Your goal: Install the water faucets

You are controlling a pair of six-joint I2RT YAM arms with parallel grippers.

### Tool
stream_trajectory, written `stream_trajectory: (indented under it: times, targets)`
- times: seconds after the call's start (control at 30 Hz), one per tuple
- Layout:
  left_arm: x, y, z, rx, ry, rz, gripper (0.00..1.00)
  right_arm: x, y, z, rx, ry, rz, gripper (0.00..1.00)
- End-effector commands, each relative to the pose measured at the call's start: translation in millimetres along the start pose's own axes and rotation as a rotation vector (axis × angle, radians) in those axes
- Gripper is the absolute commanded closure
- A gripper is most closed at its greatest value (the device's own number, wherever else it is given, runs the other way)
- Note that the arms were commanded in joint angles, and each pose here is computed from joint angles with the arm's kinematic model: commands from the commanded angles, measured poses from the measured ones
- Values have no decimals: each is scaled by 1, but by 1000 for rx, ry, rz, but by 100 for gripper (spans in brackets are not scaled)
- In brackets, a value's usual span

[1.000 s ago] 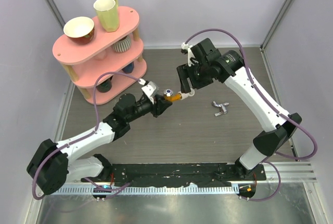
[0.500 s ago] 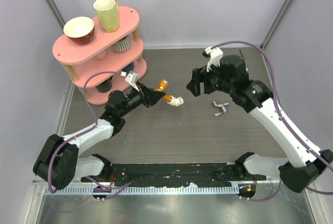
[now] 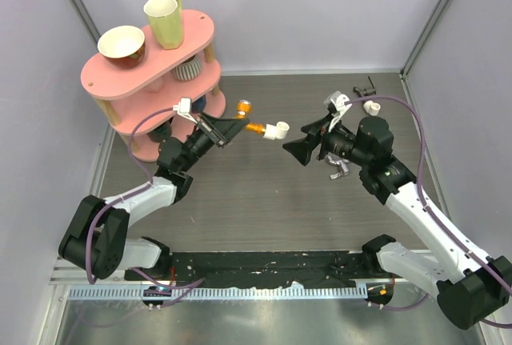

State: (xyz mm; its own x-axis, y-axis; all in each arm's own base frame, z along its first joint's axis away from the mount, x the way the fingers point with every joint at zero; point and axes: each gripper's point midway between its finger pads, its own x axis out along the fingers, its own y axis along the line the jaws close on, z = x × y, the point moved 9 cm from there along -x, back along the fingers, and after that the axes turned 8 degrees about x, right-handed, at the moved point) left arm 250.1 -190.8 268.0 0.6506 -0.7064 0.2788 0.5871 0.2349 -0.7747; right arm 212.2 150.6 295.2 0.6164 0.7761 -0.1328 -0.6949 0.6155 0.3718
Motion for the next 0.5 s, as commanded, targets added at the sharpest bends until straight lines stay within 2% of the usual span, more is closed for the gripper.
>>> stream_trajectory:
  times: [0.0, 0.47]
  targets:
    - [12, -46, 34, -79, -129, -217, 100, 2, 20, 38, -123, -104, 197, 9]
    - [18, -63, 42, -84, -120, -287, 100, 18, 25, 70, -144, -119, 299, 18]
